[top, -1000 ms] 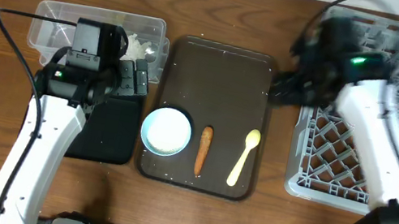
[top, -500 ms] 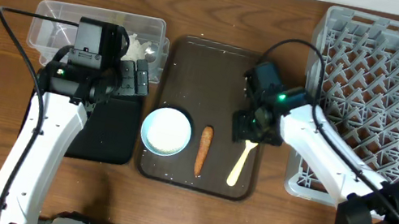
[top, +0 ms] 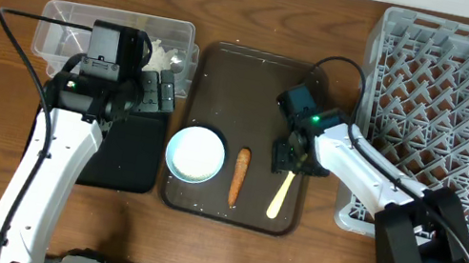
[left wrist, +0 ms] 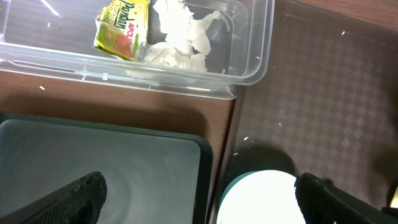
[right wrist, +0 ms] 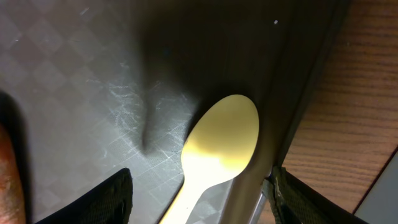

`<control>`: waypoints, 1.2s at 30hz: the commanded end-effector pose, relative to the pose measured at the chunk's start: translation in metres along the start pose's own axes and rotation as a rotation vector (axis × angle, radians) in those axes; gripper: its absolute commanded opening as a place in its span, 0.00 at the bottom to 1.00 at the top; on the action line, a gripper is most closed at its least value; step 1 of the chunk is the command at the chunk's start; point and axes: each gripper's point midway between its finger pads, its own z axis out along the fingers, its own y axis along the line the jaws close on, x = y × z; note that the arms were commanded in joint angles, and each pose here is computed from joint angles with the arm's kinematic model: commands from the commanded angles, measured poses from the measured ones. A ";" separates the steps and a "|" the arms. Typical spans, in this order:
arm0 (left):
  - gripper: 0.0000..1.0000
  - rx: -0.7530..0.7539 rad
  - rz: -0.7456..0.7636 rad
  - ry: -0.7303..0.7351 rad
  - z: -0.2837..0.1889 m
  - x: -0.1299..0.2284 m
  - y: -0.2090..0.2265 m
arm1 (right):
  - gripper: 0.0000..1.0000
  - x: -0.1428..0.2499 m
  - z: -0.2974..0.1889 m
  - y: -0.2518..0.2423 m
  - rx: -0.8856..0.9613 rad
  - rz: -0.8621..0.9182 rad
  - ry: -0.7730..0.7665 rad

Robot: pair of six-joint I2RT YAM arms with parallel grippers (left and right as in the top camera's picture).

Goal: Sort waste into correct bins and load items into the dishwasher rack
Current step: 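Move right gripper to yellow spoon on tray and grasp it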

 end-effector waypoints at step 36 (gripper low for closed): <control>0.99 -0.020 0.005 0.004 0.002 0.001 0.005 | 0.68 0.008 0.005 0.007 0.016 -0.018 0.043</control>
